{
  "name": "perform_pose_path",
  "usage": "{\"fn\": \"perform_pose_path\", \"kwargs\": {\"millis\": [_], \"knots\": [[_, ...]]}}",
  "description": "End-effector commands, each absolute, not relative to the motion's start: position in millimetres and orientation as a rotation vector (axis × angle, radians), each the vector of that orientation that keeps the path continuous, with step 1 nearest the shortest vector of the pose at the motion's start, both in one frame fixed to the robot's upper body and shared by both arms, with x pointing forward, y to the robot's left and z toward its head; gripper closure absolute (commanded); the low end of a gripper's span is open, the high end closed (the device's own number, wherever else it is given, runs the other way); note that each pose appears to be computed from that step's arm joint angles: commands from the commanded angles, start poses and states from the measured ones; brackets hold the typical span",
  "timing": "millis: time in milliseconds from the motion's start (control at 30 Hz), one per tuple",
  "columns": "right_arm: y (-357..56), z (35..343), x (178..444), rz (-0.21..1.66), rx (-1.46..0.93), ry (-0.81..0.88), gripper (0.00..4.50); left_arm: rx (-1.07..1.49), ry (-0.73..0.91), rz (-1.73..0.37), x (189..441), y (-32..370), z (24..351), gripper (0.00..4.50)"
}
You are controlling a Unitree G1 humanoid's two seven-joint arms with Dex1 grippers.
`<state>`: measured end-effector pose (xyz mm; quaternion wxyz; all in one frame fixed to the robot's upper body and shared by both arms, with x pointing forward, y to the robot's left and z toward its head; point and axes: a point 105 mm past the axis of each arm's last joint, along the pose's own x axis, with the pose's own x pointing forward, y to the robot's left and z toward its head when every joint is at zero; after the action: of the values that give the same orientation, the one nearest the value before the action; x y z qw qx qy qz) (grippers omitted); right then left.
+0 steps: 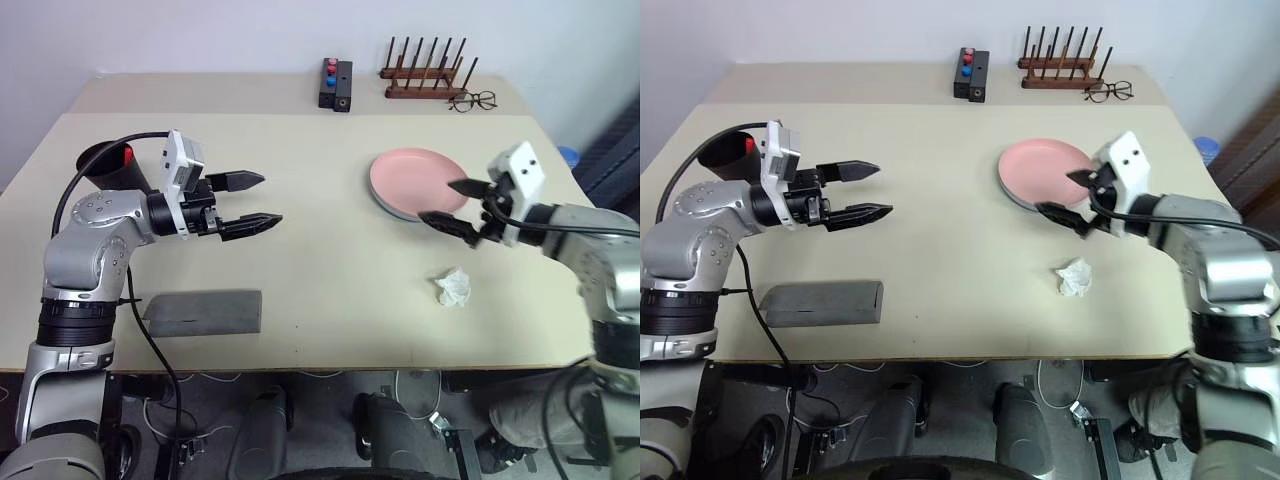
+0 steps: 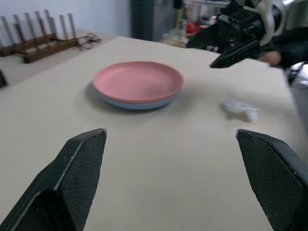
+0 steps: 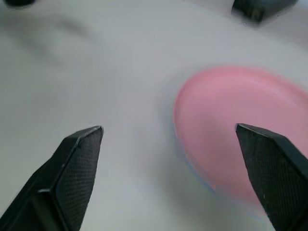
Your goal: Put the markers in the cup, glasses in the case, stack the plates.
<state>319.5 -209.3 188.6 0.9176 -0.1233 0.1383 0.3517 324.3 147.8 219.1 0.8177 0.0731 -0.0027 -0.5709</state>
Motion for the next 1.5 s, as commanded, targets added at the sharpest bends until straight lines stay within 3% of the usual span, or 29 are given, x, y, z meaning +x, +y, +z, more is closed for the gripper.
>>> {"fn": "perform_pose_path", "kwargs": {"millis": [33, 267, 500, 700, 800, 1033, 1333, 1500], "knots": [[-212.7, 177.2, 298.0, 0.724, -0.299, 0.376, 0.04, 0.161, -0.038, -1.312, 315.3, 139.6, 231.9, 0.0], [-222.8, 147.6, 272.7, 0.701, -0.368, 0.512, 0.04, 0.172, 0.002, -1.399, 311.0, 138.6, 226.5, 0.0], [-243.3, 118.7, 287.9, 0.591, -0.465, 0.538, 0.04, 0.192, 0.012, -1.402, 310.3, 138.5, 223.3, 0.0], [-248.6, 102.1, 295.4, 0.604, -0.488, 0.566, 0.04, 0.205, 0.024, -1.37, 307.5, 146.4, 223.2, 0.0], [-242.9, 105.0, 295.6, 0.631, -0.444, 0.569, 0.8, 0.206, 0.025, -1.357, 305.6, 148.5, 223.0, 0.0], [-235.4, 110.9, 299.6, 0.662, -0.403, 0.545, 4.46, 0.202, 0.021, -1.34, 304.5, 151.1, 220.5, 0.0], [-228.8, 162.8, 305.2, 0.695, -0.299, 0.395, 4.49, 0.234, -0.095, -1.188, 331.2, 153.8, 230.0, 0.0], [-228.8, 198.6, 343.6, 0.586, -0.284, 0.211, 4.49, 0.23, -0.173, -1.065, 350.3, 147.2, 240.0, 0.0]]}}
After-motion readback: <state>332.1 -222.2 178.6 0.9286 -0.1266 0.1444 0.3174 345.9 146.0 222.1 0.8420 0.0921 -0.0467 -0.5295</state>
